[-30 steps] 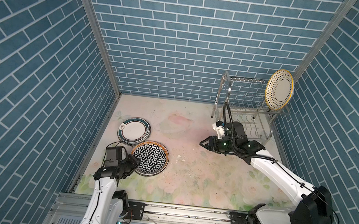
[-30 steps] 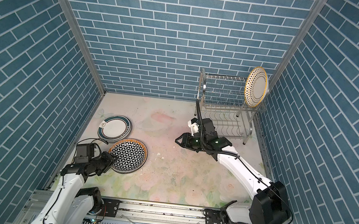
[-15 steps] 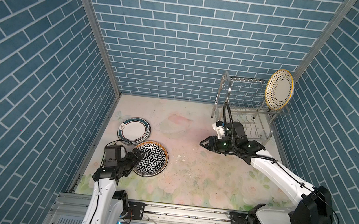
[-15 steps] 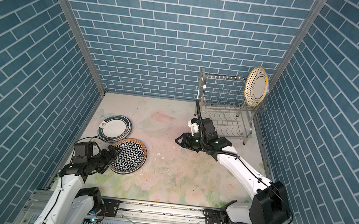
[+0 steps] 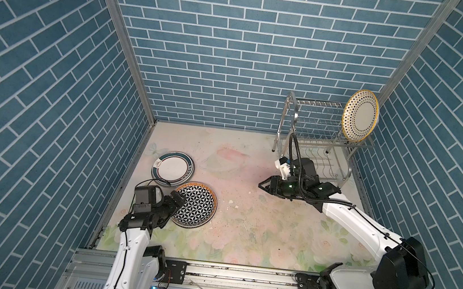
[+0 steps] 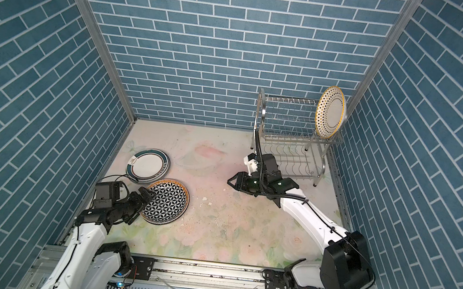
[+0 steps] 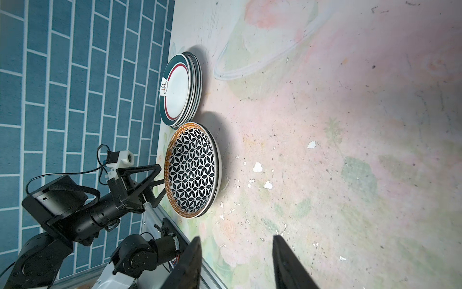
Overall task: Unload the plates from the dish rack
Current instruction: Place the plate on the plate.
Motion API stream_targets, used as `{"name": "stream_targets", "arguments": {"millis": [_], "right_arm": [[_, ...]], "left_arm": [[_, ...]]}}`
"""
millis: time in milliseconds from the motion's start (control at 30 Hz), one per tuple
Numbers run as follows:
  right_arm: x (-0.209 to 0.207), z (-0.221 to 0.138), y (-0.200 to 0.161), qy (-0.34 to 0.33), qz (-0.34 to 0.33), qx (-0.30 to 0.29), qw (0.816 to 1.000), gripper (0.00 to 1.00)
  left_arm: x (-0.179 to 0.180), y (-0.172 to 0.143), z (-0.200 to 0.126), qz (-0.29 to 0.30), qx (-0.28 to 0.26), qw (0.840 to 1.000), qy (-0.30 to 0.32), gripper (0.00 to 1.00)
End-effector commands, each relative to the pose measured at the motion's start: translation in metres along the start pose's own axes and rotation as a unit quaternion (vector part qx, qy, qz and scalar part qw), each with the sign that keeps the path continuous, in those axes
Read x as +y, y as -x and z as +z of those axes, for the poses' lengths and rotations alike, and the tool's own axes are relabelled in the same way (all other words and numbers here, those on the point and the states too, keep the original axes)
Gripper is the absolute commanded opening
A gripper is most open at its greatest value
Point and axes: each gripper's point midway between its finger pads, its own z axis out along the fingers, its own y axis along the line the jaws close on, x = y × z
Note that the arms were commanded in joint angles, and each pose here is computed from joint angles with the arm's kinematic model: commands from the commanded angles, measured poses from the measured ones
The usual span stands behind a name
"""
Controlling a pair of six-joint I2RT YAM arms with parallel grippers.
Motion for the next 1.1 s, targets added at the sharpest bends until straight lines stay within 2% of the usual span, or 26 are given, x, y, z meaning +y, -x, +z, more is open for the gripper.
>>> {"name": "stream_targets", "arguments": {"millis": [0, 300, 500, 567, 600, 633, 867, 900, 1000, 1033, 1067], "right_arm": [[-0.006, 0.005, -0.004, 0.008, -0.012, 0.009, 1.0, 0.47], [-0.012, 0.004, 0.0, 0.005, -0.015, 0.008, 1.0, 0.47], [-0.014, -0.004, 0.002, -0.008, -0.015, 0.003, 1.0, 0.47], [-0.015, -0.009, 0.002, -0.017, -0.018, -0.001, 1.0, 0.52], [-0.015, -0.011, 0.002, -0.021, -0.019, -0.003, 1.0, 0.64], [-0.016, -0.014, 0.002, -0.025, -0.019, -0.005, 0.999, 0.67], [-0.015, -0.031, 0.006, -0.047, -0.019, -0.02, 0.999, 0.68], [-0.014, -0.035, 0.007, -0.05, -0.019, -0.023, 0.998, 0.72], [-0.011, -0.048, 0.01, -0.067, -0.025, -0.032, 0.997, 0.74], [-0.011, -0.054, 0.011, -0.077, -0.026, -0.037, 0.996, 0.82], [-0.011, -0.06, 0.011, -0.087, -0.028, -0.04, 0.995, 0.84]], "left_arm": [[0.018, 0.0, -0.005, -0.007, -0.005, 0.999, 0.052, 0.99], [0.01, 0.015, -0.03, -0.001, -0.053, 0.997, 0.064, 0.99], [0.0, 0.018, -0.034, 0.007, -0.049, 0.997, 0.052, 0.99], [-0.005, 0.018, -0.034, 0.012, -0.044, 0.998, 0.045, 0.99], [-0.008, 0.018, -0.034, 0.014, -0.04, 0.998, 0.041, 0.99], [-0.01, 0.018, -0.034, 0.018, -0.035, 0.999, 0.038, 0.99], [-0.031, 0.017, -0.036, 0.053, -0.013, 0.998, 0.02, 0.99], [-0.035, 0.017, -0.038, 0.06, -0.013, 0.998, 0.02, 0.99], [-0.051, 0.017, -0.046, 0.085, -0.015, 0.996, 0.01, 0.99], [-0.059, 0.017, -0.05, 0.096, -0.017, 0.995, 0.004, 0.99], [-0.067, 0.017, -0.053, 0.107, -0.018, 0.994, 0.0, 0.99]]}}
